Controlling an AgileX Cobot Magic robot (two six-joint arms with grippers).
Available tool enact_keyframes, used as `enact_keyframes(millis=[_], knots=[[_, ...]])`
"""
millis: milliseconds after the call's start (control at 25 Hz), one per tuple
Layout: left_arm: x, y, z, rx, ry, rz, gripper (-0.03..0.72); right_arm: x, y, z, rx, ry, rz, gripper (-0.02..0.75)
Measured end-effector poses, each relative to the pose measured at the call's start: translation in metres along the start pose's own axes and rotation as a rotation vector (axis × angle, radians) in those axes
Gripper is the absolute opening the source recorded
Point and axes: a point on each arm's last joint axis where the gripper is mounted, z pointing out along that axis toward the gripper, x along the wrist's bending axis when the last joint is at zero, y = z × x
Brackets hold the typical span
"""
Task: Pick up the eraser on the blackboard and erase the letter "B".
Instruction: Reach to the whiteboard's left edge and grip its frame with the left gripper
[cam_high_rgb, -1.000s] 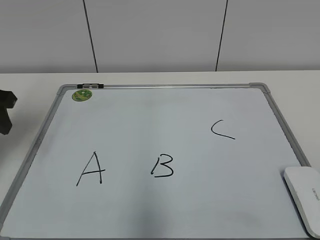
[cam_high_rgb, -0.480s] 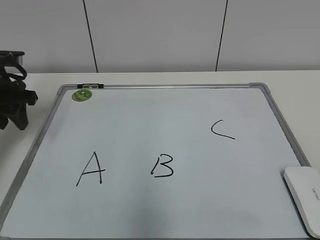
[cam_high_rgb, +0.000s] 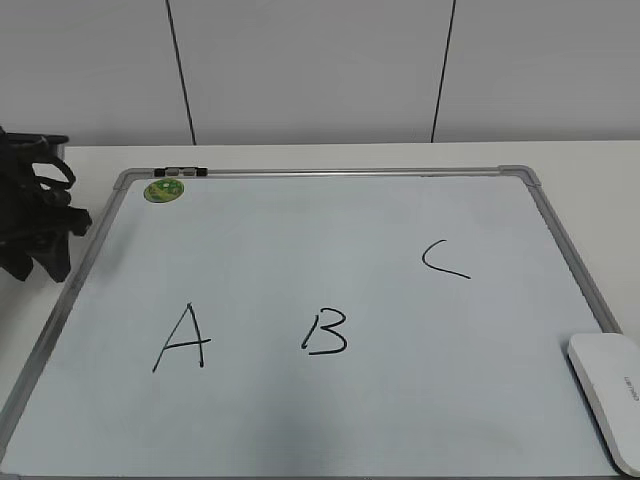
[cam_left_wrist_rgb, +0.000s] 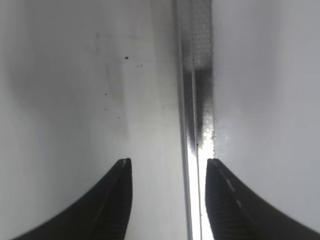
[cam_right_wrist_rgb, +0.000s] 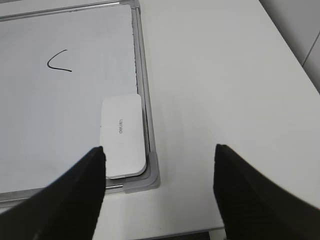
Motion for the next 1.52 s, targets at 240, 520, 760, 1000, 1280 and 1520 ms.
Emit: enact_keyframes(millis=[240,520,760,1000,1280,1520], knots=[[-0.001,0.001,0.017,0.027,-0.007,-0.006,0.347,0.0,0.0,0.0,0.0,0.0,0.0,0.501],[-0.001,0.002,0.022,0.026,-0.01,-0.009,0.33,0.0,0.0,0.0,0.0,0.0,0.0,0.501],[-0.002,0.004,0.027,0.022,-0.021,-0.018,0.326,0.0,0.0,0.0,0.0,0.0,0.0,0.501],[-0.002,0.004,0.027,0.022,-0.025,-0.022,0.312,0.0,0.0,0.0,0.0,0.0,0.0,0.501],[-0.005,0.004,0.028,0.027,-0.039,-0.031,0.083,0.0,0.0,0.0,0.0,0.0,0.0,0.501],[-0.006,0.004,0.029,0.034,-0.046,-0.036,0.046,0.004,0.0,-0.001,0.007,0.047,0.022,0.501]])
